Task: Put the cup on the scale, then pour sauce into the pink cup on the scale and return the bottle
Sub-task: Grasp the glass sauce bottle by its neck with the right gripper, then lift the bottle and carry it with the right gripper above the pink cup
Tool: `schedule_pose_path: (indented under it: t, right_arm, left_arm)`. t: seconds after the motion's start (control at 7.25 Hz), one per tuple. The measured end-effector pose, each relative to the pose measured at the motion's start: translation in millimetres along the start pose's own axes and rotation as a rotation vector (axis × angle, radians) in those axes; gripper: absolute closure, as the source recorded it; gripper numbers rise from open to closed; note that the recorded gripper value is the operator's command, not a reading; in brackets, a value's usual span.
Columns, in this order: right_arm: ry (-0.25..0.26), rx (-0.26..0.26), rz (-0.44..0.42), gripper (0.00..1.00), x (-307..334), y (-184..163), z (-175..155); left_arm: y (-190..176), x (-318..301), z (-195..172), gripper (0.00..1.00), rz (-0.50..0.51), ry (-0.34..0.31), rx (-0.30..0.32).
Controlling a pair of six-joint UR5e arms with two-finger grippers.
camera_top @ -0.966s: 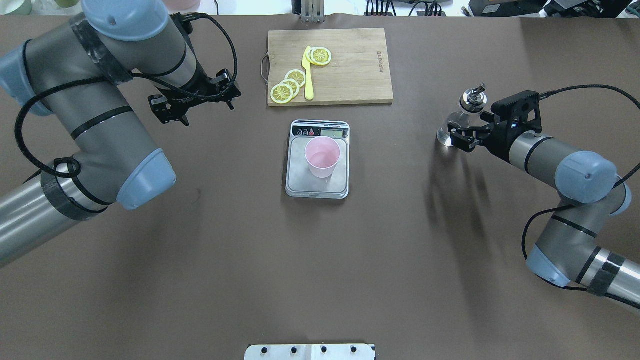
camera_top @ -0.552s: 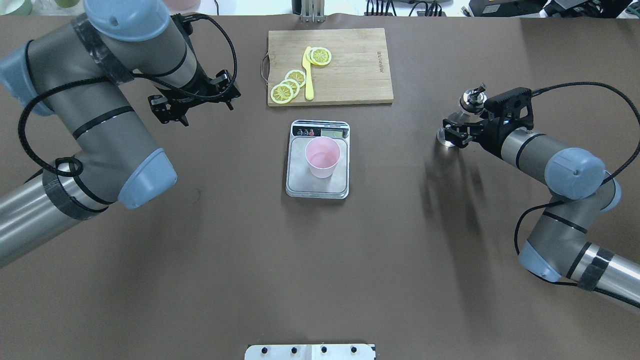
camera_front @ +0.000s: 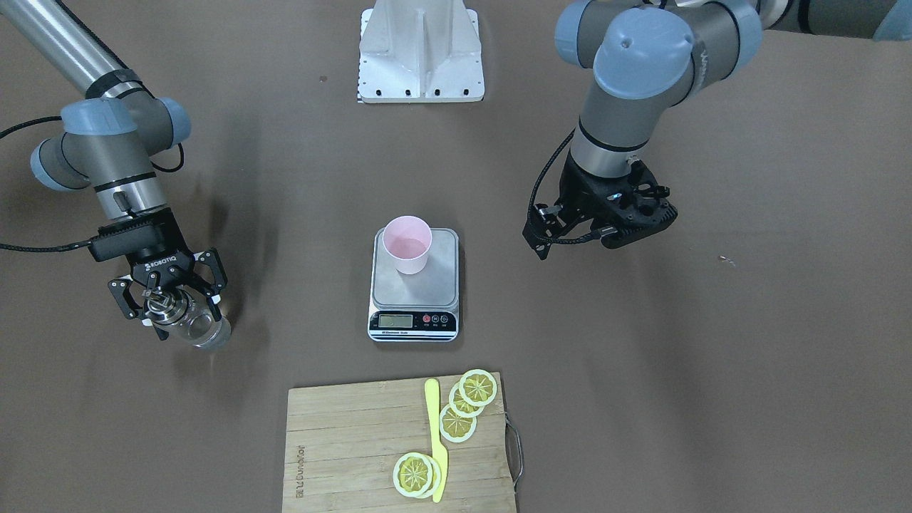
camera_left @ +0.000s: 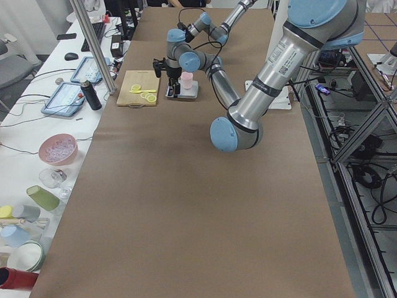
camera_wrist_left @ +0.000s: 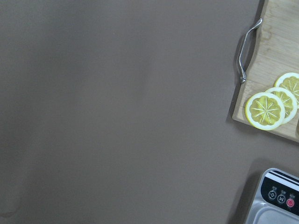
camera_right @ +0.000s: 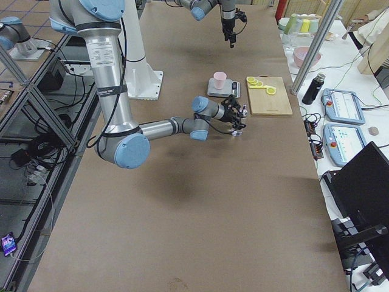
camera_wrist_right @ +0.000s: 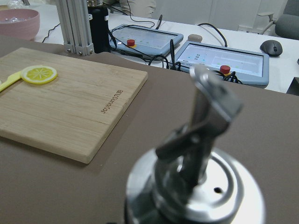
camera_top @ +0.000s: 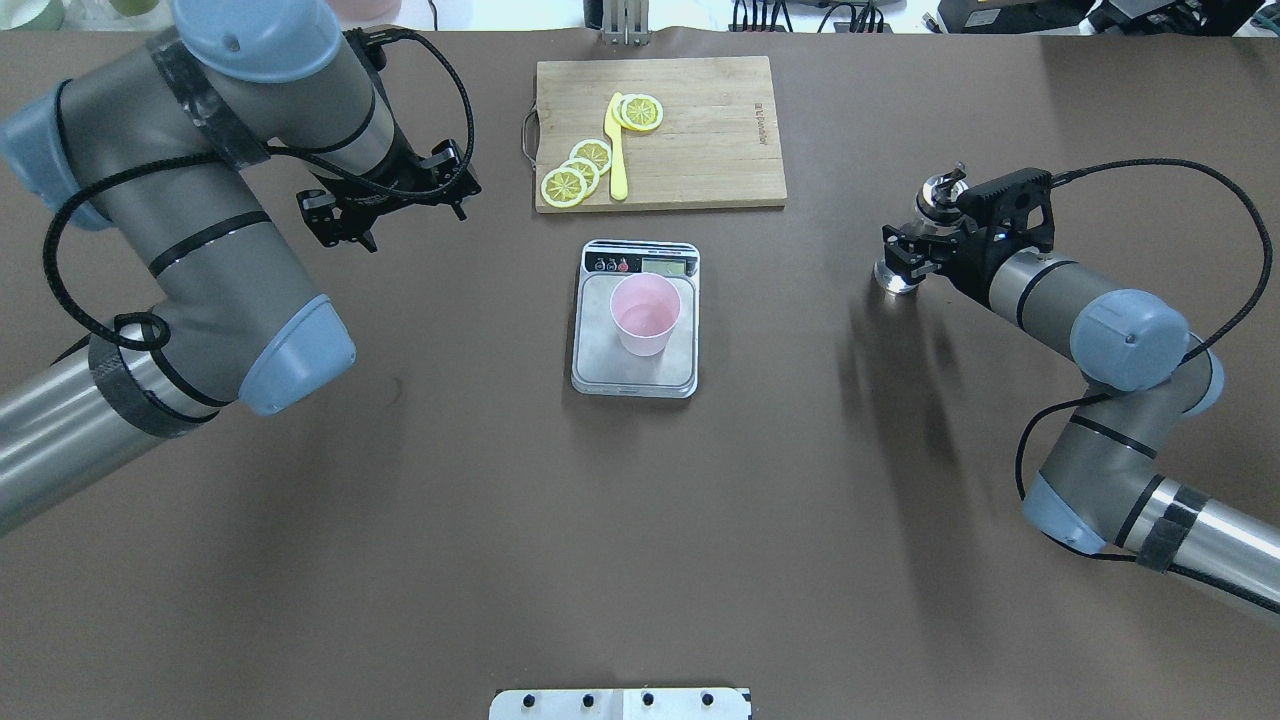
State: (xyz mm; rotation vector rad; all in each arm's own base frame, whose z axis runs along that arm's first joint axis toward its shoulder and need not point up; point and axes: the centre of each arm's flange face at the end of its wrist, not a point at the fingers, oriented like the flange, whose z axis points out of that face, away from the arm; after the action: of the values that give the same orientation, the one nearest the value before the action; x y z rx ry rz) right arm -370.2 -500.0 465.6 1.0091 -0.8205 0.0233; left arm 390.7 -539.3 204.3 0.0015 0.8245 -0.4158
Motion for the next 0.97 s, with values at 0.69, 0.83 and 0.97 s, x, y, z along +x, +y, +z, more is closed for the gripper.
schedule_pose_path:
  t: [0.69, 0.83, 0.97]
  right_arm:
    - [0.073, 0.012, -0.147, 1.0, -27, -87, 3]
    - [0.101, 0.003, -0.221, 1.0, -44, -115, -1]
    - [0.136, -0.003, -0.295, 1.0, -60, -138, -6]
  left_arm:
    - [-66, -45, -34, 0.01, 0.087, -0.006, 0.006]
    - [-95, -78, -40, 0.01, 0.169, -0.043, 0.017]
    - [-126, -114, -46, 0.01, 0.26, -0.091, 0.021]
